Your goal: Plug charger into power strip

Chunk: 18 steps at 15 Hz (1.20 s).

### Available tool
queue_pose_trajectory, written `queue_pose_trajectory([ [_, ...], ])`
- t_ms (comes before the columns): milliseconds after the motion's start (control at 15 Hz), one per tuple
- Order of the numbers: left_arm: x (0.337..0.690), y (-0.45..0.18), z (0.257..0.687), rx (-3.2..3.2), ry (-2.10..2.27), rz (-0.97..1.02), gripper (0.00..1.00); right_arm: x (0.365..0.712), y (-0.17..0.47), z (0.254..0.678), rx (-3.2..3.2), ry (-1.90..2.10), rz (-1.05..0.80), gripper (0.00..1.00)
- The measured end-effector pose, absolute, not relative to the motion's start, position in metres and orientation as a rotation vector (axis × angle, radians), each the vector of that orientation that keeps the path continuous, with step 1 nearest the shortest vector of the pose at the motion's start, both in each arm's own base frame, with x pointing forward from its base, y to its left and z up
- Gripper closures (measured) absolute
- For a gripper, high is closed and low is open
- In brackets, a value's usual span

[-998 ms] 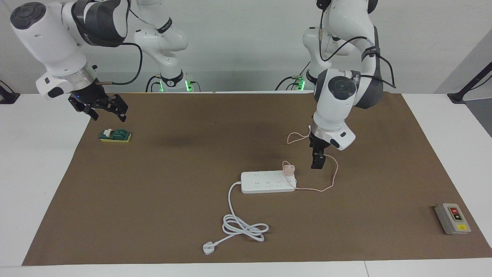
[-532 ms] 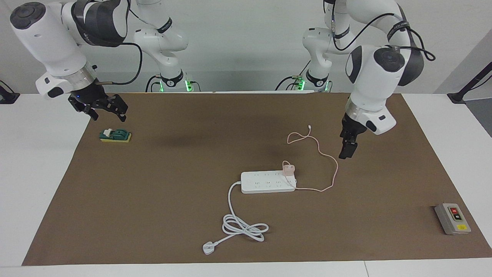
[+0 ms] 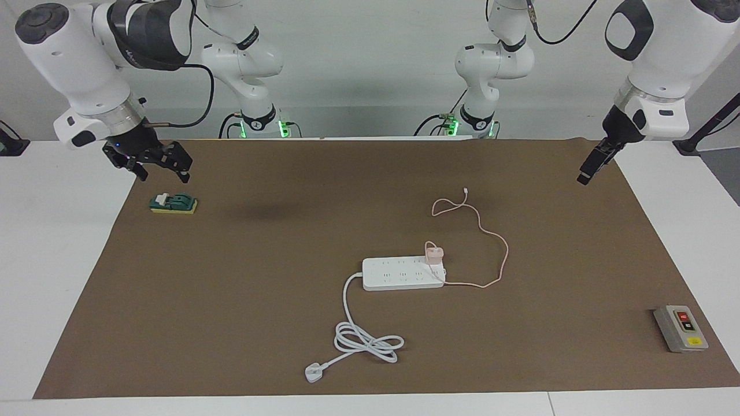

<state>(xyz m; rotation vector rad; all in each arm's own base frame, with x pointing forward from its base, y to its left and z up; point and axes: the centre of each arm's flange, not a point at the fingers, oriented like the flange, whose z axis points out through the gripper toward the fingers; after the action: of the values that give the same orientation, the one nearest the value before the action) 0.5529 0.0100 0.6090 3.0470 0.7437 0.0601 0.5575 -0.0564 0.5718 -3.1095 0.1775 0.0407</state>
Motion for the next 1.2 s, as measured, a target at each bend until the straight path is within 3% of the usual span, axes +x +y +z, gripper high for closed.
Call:
queue_pose_trajectory([
  [333, 0.527, 0.033, 0.626, 3.123, 0.345, -0.027, 0.0, 0.558, -0.056, 0.572, -3.109, 0.178, 0.041, 0.0],
  [1198, 0.521, 0.018, 0.627, 3.133, 0.264, -0.059, 0.0, 0.558, -0.056, 0.572, -3.109, 0.178, 0.041, 0.0],
])
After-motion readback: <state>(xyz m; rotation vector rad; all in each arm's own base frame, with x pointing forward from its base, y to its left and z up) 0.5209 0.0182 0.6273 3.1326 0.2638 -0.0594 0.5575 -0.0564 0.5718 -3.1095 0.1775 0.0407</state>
